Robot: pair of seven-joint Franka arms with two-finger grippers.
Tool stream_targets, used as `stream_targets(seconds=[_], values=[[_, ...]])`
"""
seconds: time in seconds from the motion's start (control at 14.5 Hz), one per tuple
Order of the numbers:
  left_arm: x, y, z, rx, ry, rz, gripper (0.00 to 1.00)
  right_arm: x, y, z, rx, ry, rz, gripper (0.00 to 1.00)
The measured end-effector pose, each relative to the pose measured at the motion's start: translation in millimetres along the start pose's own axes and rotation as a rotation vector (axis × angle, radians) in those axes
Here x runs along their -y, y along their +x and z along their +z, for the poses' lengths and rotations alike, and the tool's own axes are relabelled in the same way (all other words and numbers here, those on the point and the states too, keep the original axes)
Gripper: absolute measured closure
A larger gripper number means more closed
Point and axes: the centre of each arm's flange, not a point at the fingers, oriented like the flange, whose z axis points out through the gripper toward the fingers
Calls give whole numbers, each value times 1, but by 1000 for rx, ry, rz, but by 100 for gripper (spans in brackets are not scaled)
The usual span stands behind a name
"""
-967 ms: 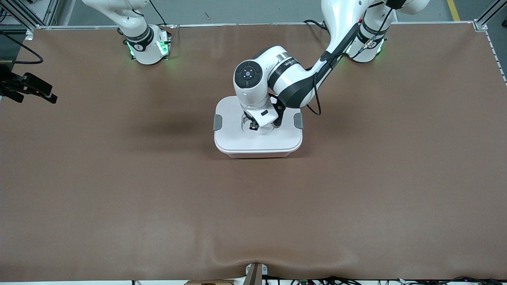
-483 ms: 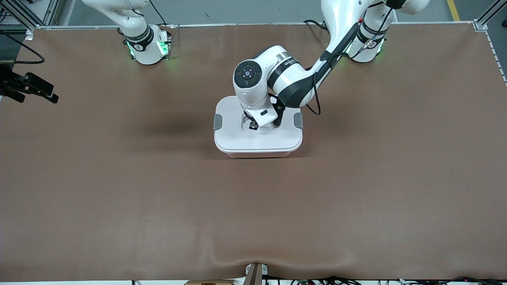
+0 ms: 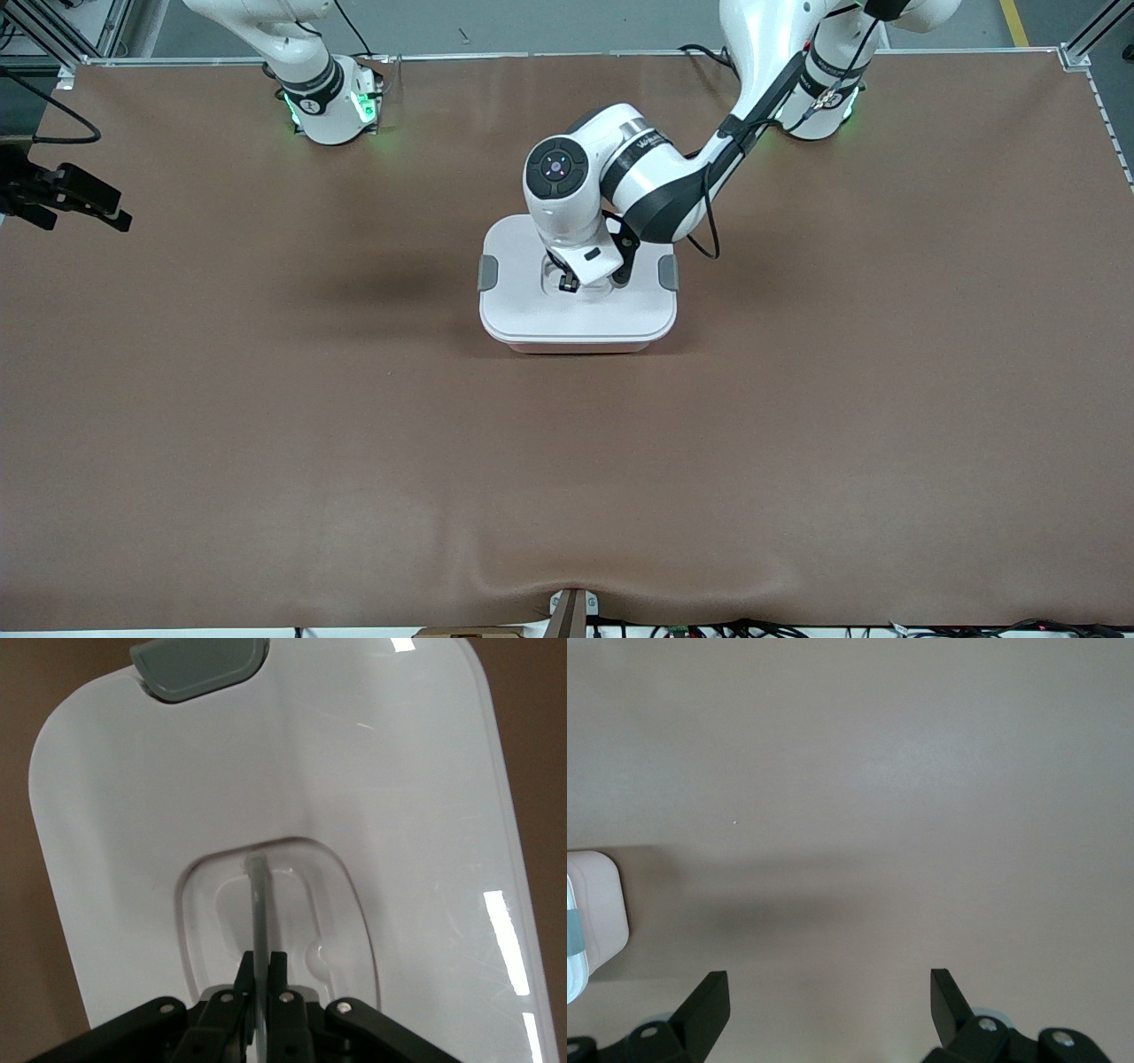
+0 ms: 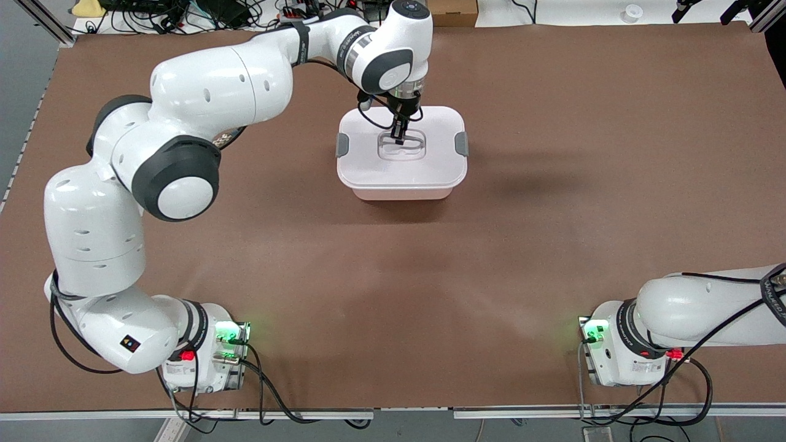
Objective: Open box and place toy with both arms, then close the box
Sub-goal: 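Lower the lid onto the box and press it down with the left gripper, then open the left gripper and release the lid handle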
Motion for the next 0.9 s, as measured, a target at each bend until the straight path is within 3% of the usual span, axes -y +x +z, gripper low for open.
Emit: stream_targets(seconds=[0.28, 0.41, 0.55, 0.9], values=[[2, 3, 6, -19, 24, 15, 85, 0, 2, 3, 6, 0, 0, 0], [4, 4, 11, -28, 37, 17, 72, 0, 2, 3, 6, 0, 0, 0], [4, 5, 11, -30, 39, 17, 68, 0, 2, 3, 6, 0, 0, 0], [0, 6, -3, -15, 16, 13, 20, 0, 2, 4, 7, 0, -1, 0]])
